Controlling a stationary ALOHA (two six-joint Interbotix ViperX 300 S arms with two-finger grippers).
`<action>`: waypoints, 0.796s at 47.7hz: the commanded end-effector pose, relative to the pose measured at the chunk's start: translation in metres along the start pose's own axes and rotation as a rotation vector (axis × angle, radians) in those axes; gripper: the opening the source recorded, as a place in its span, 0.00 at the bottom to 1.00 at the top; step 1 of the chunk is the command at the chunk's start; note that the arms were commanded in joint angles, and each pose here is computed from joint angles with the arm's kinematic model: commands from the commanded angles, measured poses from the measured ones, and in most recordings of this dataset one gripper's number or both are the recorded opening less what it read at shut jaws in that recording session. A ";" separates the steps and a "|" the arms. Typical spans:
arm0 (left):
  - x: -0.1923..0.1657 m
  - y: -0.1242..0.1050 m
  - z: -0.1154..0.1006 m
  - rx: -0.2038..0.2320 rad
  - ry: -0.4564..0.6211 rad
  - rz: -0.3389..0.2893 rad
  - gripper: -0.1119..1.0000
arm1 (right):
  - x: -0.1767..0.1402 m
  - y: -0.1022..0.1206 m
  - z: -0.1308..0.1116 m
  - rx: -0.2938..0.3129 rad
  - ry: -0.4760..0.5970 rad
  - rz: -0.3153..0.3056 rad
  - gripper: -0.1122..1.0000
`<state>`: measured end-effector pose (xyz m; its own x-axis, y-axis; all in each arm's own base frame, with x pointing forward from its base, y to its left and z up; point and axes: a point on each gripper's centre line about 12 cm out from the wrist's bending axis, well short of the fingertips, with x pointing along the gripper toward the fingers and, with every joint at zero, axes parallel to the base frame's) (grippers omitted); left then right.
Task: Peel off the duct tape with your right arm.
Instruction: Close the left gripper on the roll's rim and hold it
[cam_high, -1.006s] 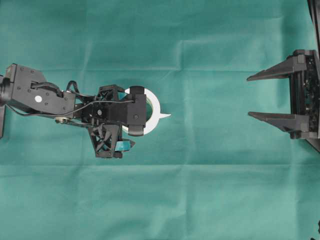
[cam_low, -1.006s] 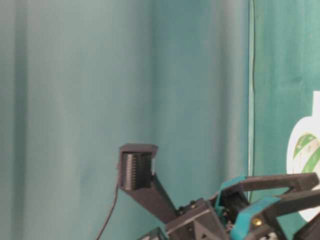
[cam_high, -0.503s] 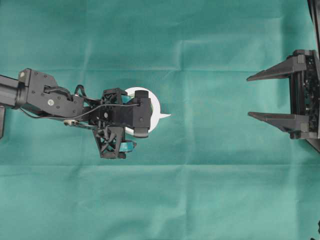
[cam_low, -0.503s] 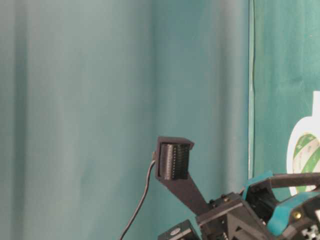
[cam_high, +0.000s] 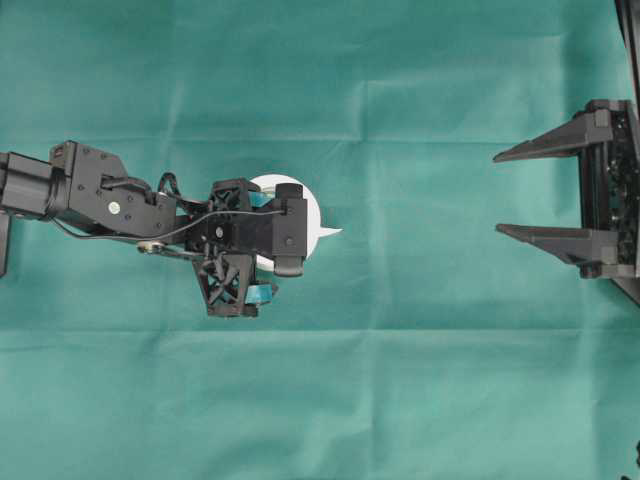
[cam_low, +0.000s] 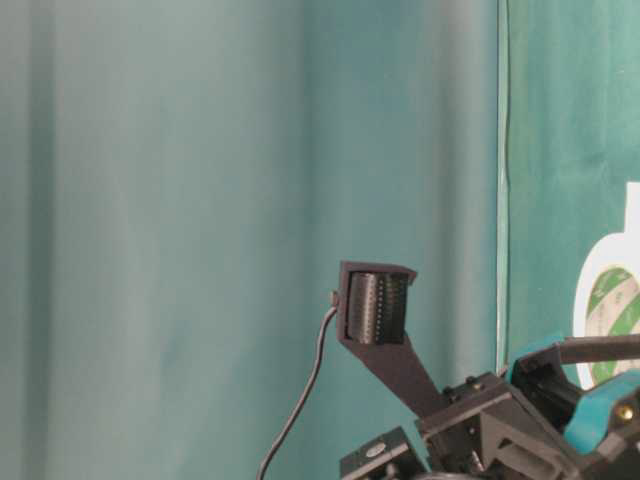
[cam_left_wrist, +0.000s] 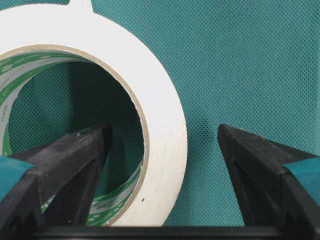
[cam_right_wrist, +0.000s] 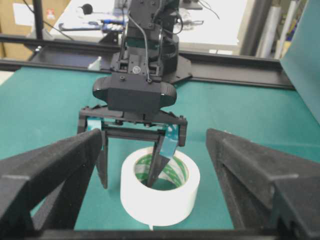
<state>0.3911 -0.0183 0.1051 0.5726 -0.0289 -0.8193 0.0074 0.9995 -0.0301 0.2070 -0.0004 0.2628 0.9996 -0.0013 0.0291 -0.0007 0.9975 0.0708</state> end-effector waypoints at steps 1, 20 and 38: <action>-0.005 0.003 0.010 -0.006 -0.034 0.003 0.91 | 0.003 0.000 0.006 -0.001 -0.018 0.000 0.81; -0.008 0.001 0.010 0.074 -0.017 0.003 0.30 | 0.002 0.000 0.006 0.000 -0.026 0.001 0.81; -0.019 0.000 0.022 0.151 -0.048 0.004 0.29 | 0.001 0.000 0.002 0.000 -0.026 0.001 0.81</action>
<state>0.3908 -0.0159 0.1090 0.5563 -0.0246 -0.8306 0.1213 0.9913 0.0519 0.2064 -0.0004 0.2607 0.9994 -0.0012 0.0353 -0.0013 0.9975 0.0708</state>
